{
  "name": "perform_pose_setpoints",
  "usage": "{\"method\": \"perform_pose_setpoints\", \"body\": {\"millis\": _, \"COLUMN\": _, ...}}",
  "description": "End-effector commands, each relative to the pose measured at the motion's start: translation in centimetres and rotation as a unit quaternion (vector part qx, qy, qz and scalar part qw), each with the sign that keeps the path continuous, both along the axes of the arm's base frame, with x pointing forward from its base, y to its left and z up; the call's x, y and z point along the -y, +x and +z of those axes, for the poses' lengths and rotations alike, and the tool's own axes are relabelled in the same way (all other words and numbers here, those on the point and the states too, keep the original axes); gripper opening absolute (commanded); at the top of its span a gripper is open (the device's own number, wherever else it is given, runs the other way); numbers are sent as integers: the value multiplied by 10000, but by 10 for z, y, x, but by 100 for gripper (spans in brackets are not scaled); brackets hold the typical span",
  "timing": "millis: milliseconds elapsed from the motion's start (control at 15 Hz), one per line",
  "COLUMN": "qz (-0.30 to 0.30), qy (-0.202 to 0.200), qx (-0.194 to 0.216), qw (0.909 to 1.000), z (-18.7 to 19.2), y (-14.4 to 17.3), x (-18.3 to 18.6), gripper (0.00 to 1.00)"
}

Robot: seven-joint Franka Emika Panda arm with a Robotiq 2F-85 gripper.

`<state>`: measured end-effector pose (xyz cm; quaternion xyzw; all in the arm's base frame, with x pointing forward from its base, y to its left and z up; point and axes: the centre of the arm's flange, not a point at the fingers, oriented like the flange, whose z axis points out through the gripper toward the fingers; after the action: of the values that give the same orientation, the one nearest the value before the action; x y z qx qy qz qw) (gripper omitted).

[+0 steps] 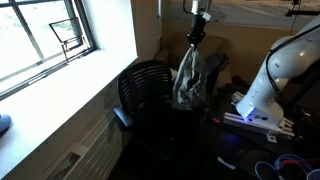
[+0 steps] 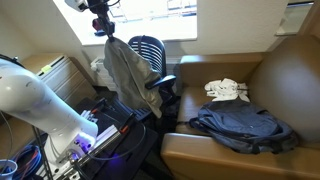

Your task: Pick up the brown clothing from the black chair and put it on the brown chair

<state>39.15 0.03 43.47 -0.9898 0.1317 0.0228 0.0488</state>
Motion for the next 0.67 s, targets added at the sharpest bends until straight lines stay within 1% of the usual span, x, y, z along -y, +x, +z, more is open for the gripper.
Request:
{"method": "perform_pose_setpoints", "body": {"millis": 0, "qz": -537, "qy": -253, "qx": 797, "qw": 9951, "z": 34, "y": 29, "x": 25, "gripper": 1}}
{"method": "perform_pose_setpoints", "body": {"millis": 67, "qz": -809, "qy": -50, "qx": 926, "qw": 9924, "z": 67, "y": 40, "x": 47, "gripper": 1}}
{"method": "perform_pose_setpoints", "body": {"millis": 133, "qz": -1067, "qy": 130, "qx": 943, "qw": 9897, "z": 84, "y": 38, "x": 58, "gripper": 1}}
{"method": "perform_pose_setpoints", "body": {"millis": 200, "qz": -105, "qy": 409, "qx": 954, "qw": 9945, "z": 107, "y": 35, "x": 73, "gripper": 1}}
{"method": "perform_pose_setpoints", "body": {"millis": 267, "qz": -39, "qy": 559, "qx": 1050, "qw": 9929, "z": 129, "y": 34, "x": 87, "gripper": 1}}
{"method": "perform_pose_setpoints", "body": {"millis": 467, "qz": 602, "qy": 1123, "qx": 1247, "qw": 9840, "z": 197, "y": 17, "x": 132, "gripper": 1}}
{"method": "perform_pose_setpoints", "body": {"millis": 533, "qz": 888, "qy": 1194, "qx": 1332, "qw": 9799, "z": 219, "y": 14, "x": 147, "gripper": 1}}
{"method": "perform_pose_setpoints", "body": {"millis": 600, "qz": -181, "qy": 1046, "qx": 1618, "qw": 9811, "z": 220, "y": 15, "x": 144, "gripper": 1}}
